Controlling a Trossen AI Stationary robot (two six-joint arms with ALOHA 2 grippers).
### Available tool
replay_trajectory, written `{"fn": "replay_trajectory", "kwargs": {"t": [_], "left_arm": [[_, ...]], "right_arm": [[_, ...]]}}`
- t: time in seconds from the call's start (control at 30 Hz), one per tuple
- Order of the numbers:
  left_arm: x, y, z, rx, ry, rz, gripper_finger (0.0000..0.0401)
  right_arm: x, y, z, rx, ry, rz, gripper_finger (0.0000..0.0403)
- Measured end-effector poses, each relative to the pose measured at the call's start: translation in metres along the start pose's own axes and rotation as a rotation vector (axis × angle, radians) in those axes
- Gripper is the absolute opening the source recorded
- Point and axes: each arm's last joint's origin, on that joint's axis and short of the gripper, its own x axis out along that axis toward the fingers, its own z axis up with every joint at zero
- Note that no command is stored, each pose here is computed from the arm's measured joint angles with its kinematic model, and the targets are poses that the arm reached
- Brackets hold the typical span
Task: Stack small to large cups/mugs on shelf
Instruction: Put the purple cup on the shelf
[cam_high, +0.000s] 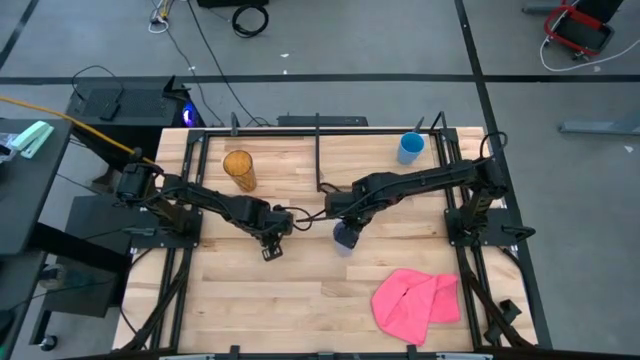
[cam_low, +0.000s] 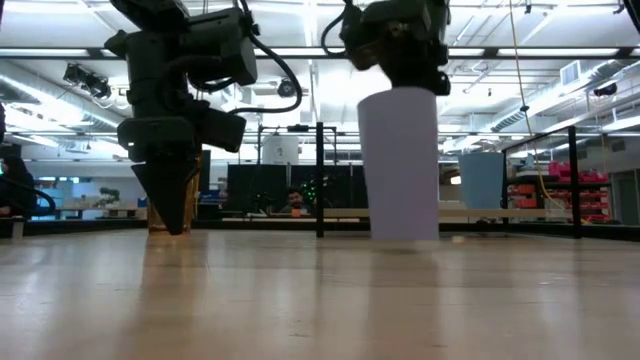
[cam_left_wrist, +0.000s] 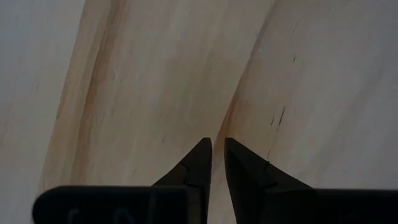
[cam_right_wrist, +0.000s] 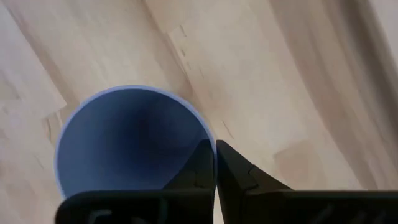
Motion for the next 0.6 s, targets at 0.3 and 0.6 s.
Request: {"fn": "replay_trajectory", "kwargs": {"t": [0.3,0.6], "left_arm": [[0.000,-0.002,0.004,0.019,-0.046,-0.011,0.0052],[-0.001,-0.006,0.011,0.061,-0.121,-0.043,0.0052]], "right_arm": [[-0.063,-0.005,0.006,0.006,-0.059,-0.048,0.0002],[-0.119,-0.052,0.022,0.141,-0.148,-0.195,0.0002]]}}
